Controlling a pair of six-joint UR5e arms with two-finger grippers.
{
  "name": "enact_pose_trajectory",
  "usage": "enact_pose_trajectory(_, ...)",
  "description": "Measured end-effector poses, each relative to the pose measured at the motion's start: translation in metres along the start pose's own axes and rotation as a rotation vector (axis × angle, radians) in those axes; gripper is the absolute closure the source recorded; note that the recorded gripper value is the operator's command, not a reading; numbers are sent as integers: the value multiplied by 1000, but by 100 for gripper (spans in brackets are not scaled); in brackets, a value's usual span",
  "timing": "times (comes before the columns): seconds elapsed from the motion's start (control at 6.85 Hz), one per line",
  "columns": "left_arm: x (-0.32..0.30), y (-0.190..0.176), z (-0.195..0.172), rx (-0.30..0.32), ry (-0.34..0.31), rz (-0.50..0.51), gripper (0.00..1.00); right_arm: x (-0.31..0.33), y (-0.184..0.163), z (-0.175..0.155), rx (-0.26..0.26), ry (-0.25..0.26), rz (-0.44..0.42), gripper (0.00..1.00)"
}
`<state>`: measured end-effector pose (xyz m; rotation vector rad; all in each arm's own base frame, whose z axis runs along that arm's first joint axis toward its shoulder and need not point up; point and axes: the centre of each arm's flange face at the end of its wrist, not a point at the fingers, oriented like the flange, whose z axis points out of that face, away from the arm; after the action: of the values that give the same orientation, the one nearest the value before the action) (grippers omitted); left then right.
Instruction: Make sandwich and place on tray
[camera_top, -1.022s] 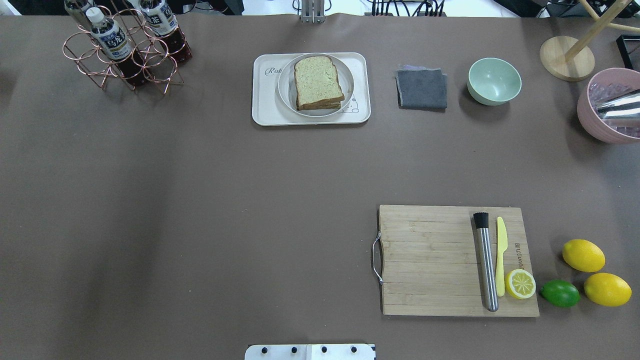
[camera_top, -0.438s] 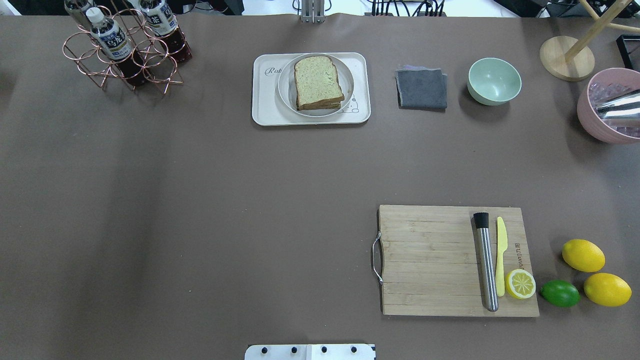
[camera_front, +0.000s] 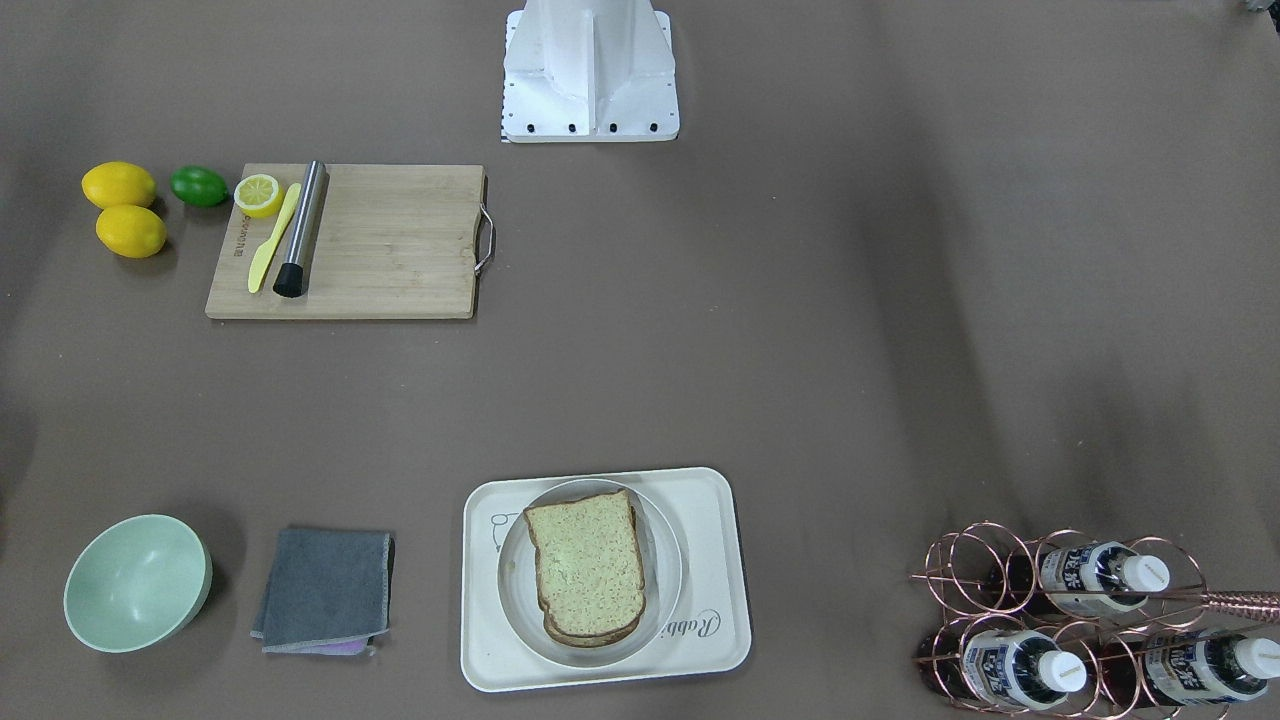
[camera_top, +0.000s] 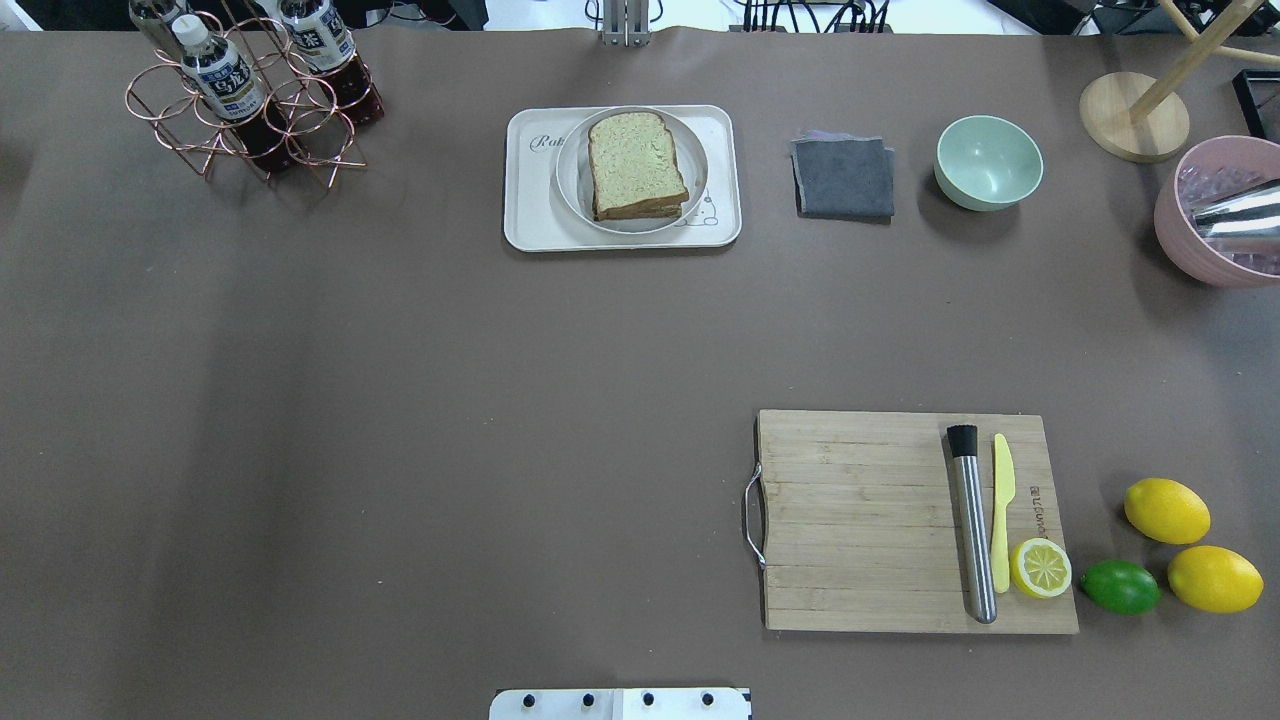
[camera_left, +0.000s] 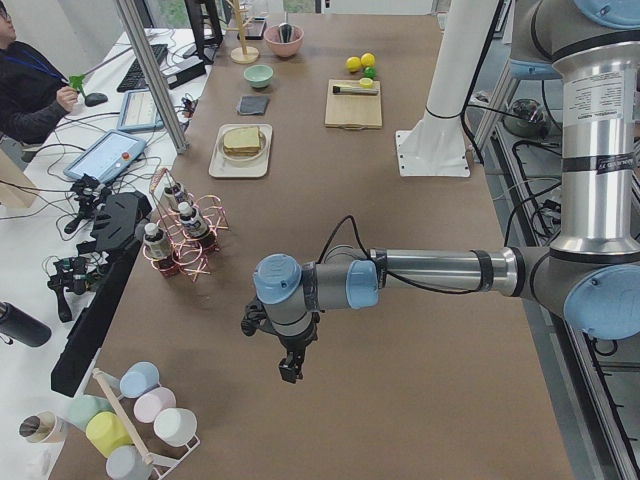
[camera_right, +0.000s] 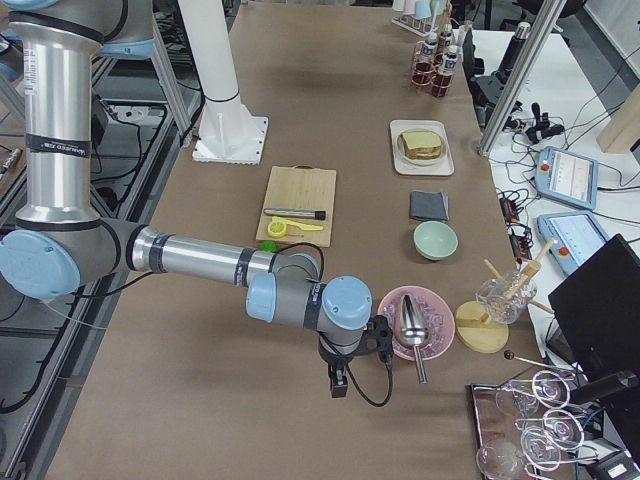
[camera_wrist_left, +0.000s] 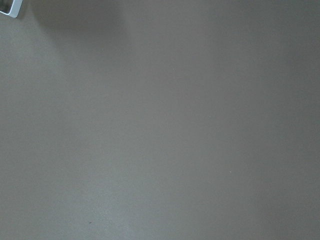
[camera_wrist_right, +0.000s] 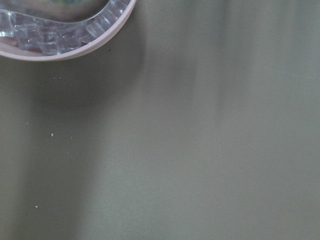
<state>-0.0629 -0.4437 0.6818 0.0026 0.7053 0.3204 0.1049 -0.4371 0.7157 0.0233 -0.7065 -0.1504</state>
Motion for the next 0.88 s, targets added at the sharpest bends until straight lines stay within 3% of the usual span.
enact_pose_trajectory(0.88,-2,-17,-3,1,-9,-3,2,0,5,3,-4,-11,9,0)
